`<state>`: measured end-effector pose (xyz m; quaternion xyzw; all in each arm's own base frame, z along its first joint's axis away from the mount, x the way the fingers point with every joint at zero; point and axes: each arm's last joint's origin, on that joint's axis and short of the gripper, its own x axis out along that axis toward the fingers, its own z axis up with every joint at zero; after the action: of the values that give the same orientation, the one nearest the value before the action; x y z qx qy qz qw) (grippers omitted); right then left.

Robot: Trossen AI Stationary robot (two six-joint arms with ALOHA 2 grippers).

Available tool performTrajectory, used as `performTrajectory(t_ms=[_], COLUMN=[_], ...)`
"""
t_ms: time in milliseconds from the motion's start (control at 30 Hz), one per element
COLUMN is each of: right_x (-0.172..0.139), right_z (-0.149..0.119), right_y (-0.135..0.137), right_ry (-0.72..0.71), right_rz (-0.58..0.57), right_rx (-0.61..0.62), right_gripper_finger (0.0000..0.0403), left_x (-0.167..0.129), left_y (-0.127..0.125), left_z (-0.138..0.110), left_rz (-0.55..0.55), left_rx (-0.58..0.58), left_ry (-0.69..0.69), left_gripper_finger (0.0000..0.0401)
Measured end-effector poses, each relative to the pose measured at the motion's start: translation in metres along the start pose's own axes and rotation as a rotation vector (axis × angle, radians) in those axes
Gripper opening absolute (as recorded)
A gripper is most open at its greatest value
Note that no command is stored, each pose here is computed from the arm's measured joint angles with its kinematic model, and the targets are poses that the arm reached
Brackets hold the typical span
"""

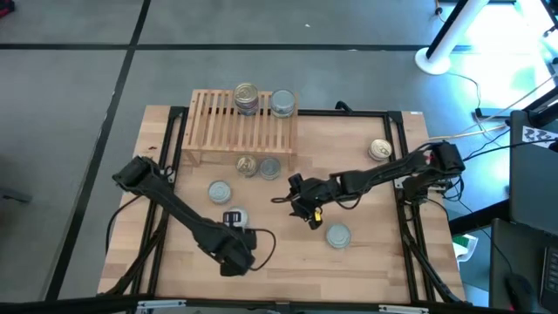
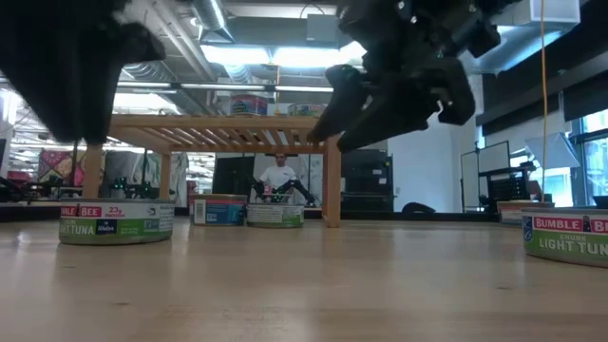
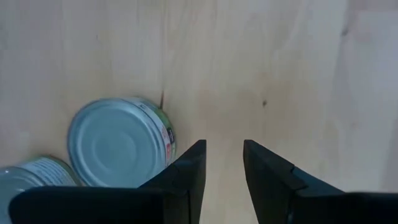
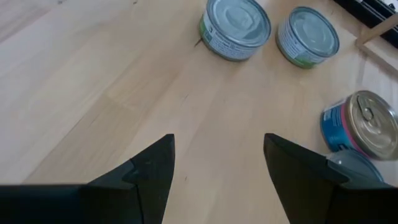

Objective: Stack canned seafood by type on shelf
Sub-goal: Stack the green tuna can on top of the stacked green tuna cans on the shelf

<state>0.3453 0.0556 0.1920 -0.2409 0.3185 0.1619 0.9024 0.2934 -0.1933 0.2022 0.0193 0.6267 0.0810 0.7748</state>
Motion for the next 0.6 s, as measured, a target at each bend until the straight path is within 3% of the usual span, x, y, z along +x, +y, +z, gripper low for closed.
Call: performTrajectory(t_ms=[400,600], right_x=[0.011,0.011], right_z=[0.0,0.0], right_y=[0.0,0.0], right_ry=[-0.032,-0.035], right_rz=[-0.016,-0.018], right_rx=[-0.002,-0.001], right_gripper_finger=[0.0243,0.0243], left_x=[0.016,0.02], left_y=[0.003,0.002], left_z=[-0.005,-0.005], left_rz=[0.176,0.183], left_rx=[-0.069,-0.115], left_ry=[0.039,0.035], left_gripper_finger=[0.0102,0.0102])
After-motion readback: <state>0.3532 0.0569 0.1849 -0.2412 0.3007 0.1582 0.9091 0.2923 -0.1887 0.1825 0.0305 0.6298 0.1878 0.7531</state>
